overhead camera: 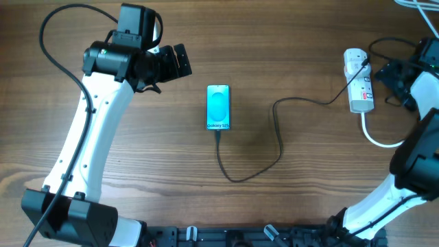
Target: Plug charger to phone and switch on socket
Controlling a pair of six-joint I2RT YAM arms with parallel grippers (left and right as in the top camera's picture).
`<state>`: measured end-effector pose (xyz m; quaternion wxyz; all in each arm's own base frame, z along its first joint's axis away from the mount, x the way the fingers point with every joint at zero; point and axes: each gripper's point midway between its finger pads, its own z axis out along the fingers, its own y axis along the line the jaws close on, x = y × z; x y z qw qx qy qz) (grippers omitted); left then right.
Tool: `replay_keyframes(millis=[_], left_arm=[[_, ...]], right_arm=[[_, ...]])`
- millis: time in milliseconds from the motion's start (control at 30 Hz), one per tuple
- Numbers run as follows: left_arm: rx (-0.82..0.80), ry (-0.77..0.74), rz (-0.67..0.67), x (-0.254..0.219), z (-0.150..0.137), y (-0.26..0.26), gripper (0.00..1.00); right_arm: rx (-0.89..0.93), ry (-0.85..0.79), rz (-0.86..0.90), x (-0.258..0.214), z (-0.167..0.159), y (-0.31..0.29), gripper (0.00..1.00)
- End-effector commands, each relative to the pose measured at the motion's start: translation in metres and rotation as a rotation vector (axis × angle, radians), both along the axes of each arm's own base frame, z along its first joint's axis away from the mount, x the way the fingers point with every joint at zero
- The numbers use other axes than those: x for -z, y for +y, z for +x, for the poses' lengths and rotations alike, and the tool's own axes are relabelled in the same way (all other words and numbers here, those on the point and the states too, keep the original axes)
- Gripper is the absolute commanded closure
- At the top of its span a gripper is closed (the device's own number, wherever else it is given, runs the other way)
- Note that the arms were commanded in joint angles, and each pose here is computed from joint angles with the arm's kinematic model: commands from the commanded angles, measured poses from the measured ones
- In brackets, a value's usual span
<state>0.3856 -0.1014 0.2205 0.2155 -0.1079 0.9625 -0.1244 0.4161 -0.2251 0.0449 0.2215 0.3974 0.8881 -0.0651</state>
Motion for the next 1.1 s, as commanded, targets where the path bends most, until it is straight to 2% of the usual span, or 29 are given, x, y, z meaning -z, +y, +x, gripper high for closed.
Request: replay_keyframes(millis=[0,467,733,900,1067], left_arm=[[-0.012,0.0,0.011,0.001,0.001,0.001,0.0],[-0.012,0.0,0.011,0.001,0.001,0.001,0.0],[-0.012,0.0,0.011,0.001,0.001,0.001,0.0],[-0.012,0.0,0.011,0.001,0.001,0.001,0.0],[-0.012,0.0,0.011,0.001,0.001,0.001,0.0]], right_arm=[[-0.068,-0.035,0.069,0.008,0.014,0.012,0.0],[0.017,0.0,0.112,0.021,0.004,0.02,0.0],[0.001,0.0,0.118,0.023,0.008,0.028,0.0],[0.002,0.058,0.109,0.044,0.004,0.031,0.0],[0.001,0.06,0.11,0.046,0.004,0.031,0.0]])
